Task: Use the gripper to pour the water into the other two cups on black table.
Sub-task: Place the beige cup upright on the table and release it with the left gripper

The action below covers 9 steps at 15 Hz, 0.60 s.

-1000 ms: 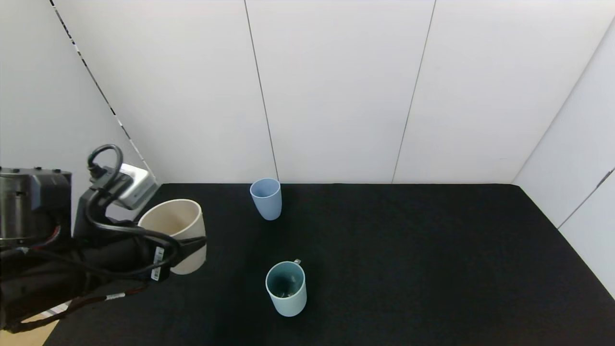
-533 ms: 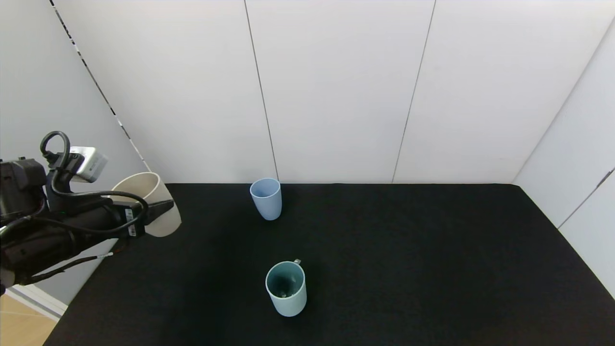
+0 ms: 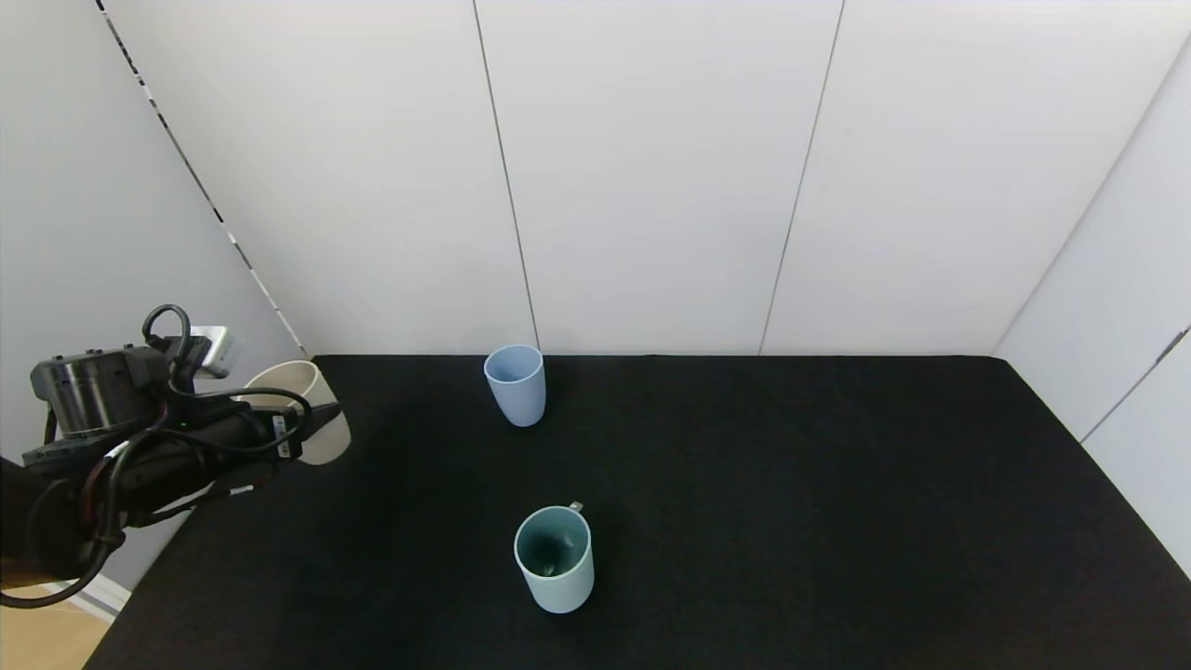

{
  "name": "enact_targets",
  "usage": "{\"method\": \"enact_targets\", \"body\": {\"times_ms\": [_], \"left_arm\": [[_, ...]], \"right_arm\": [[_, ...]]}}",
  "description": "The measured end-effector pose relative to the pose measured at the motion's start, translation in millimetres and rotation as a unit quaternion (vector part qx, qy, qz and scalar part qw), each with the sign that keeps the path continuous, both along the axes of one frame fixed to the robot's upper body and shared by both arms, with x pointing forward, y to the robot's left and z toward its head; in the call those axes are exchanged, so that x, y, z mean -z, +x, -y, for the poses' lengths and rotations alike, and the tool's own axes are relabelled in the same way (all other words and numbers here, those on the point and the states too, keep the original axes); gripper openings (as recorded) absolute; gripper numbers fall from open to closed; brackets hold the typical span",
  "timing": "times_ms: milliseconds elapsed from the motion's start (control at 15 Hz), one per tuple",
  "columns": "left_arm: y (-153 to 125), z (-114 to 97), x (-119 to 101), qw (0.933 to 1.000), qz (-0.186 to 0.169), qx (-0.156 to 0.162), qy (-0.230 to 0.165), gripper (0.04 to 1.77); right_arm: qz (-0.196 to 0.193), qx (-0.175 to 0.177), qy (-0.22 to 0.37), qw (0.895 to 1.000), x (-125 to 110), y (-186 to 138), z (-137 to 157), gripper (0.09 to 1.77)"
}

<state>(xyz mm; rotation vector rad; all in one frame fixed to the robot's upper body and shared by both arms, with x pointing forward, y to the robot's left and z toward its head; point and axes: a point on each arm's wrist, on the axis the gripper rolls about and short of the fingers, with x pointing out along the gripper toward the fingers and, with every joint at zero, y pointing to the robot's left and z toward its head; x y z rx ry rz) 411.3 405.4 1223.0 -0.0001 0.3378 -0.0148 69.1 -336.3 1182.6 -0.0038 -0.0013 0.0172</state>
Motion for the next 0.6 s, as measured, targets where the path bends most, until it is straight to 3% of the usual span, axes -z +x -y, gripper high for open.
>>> {"method": "enact_targets", "body": {"times_ms": [600], "left_arm": [[15.9,2.2,32.0,0.9990,-0.042,0.009,-0.005,1.21]], "right_arm": [[0.000,0.000,0.000,1.000,0.0,0.0,0.0,1.71]]}}
